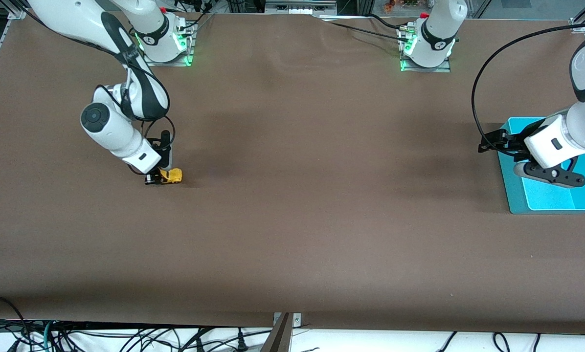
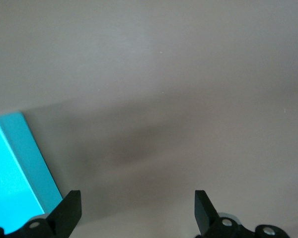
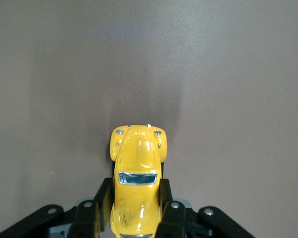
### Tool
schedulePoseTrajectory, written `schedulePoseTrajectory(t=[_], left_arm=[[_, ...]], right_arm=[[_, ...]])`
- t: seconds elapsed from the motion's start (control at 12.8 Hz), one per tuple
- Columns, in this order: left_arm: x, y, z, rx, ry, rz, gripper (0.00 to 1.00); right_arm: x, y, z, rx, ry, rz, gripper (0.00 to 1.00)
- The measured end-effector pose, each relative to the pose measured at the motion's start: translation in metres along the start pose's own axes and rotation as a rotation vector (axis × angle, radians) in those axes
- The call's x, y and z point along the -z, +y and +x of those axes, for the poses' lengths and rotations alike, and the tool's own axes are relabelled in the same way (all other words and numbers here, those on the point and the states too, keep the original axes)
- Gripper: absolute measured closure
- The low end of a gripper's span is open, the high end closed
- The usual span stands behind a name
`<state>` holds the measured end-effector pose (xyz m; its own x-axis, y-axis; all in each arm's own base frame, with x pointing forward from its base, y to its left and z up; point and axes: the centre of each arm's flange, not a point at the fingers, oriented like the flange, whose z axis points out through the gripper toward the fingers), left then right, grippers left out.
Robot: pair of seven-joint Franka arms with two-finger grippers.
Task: Wind and store yellow beetle car
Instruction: 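Hold the car with the right gripper while the left gripper leaves the bin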
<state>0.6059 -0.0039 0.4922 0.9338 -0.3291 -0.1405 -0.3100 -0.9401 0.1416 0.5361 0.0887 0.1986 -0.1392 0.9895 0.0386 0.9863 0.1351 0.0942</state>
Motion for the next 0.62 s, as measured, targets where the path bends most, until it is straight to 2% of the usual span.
schedulePoseTrajectory(t=[0.16,0.62], left_arm=[[-0.012,-0.003,0.005,-0.153,-0.005,-0.001,0.0],[-0.047,-0.005,0.005,-0.483,-0.046,-0.029,0.0]], right_arm=[[0.0,0.001,0.001,0.002,0.0,-0.004,0.58],[0.001,0.001,-0.004,0.007,-0.002,-0.004,0.58]])
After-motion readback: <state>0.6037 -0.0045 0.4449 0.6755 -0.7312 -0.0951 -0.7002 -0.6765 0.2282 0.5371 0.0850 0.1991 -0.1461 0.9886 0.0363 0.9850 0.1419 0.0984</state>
